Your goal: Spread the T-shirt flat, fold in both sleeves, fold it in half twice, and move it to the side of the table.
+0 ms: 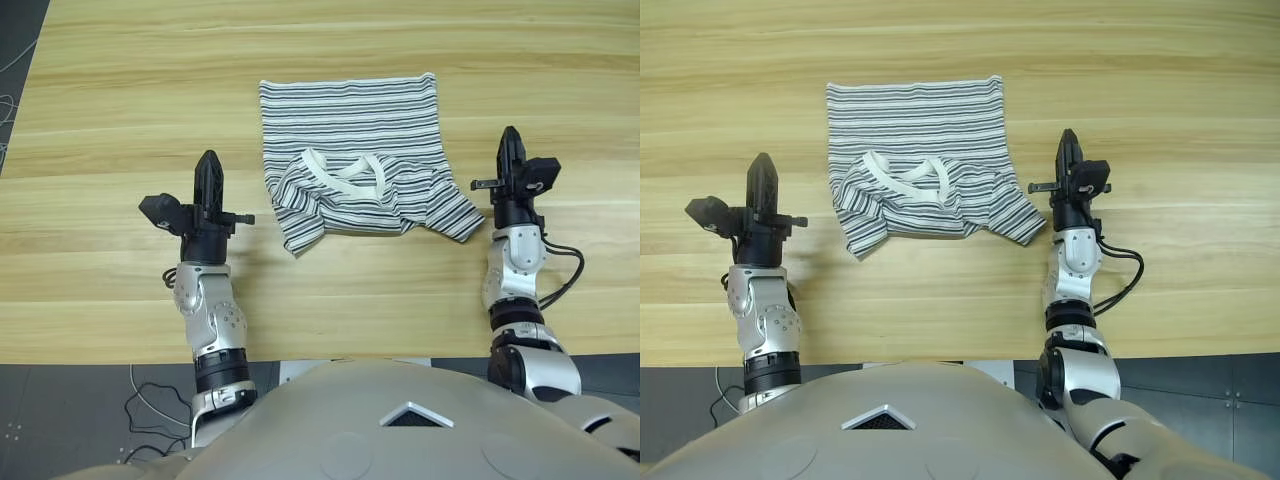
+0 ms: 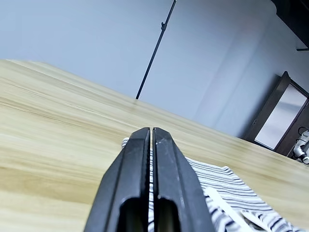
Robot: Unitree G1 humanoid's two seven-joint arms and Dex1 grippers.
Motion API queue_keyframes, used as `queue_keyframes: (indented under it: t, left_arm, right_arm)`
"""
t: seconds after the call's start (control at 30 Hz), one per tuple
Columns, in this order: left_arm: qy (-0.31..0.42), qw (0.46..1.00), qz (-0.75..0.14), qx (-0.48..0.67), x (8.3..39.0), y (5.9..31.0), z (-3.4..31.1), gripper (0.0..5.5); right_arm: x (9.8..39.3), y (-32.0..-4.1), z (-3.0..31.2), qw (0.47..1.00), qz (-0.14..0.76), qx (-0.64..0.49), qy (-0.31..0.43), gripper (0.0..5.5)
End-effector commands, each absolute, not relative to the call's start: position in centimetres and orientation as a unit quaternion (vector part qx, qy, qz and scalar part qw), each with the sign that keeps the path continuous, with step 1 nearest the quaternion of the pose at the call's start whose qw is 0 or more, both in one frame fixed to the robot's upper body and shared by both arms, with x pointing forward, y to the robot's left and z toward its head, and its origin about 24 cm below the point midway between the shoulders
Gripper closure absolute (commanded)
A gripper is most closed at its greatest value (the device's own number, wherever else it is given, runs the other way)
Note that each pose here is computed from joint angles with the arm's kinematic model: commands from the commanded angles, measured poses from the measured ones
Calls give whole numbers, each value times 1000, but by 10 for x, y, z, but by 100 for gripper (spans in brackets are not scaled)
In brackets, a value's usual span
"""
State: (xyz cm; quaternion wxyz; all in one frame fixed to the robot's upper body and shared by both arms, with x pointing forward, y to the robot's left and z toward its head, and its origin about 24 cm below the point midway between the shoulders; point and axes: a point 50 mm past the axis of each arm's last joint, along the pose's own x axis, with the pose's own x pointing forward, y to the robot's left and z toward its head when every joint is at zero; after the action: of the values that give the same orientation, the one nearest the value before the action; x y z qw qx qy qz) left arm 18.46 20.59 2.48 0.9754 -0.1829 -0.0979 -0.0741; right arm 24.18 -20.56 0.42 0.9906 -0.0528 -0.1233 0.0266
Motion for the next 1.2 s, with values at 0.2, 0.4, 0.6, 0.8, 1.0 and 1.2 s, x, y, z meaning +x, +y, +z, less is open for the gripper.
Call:
queue_keyframes:
  t: [0.2,0.4,0.6,0.8,1.0,1.2]
  left_arm:
    - [-38,975,-42,-217,158,205,11,538]
    - [-23,971,-43,-234,185,200,16,538]
    - [-27,987,-117,-103,231,210,46,538]
    - [-18,988,-146,-35,259,223,72,538]
    - [62,966,-249,17,284,235,93,538]
    - [133,922,-364,-11,291,216,82,520]
  right_arm:
    - [207,-205,3,980,38,-152,-121,540]
    - [246,-191,13,987,70,-68,-124,540]
    - [283,-210,39,991,47,17,-127,540]
    - [310,-234,95,991,109,3,-83,540]
    - [328,-207,122,941,336,6,48,540]
    - [339,-184,107,865,478,-43,145,521]
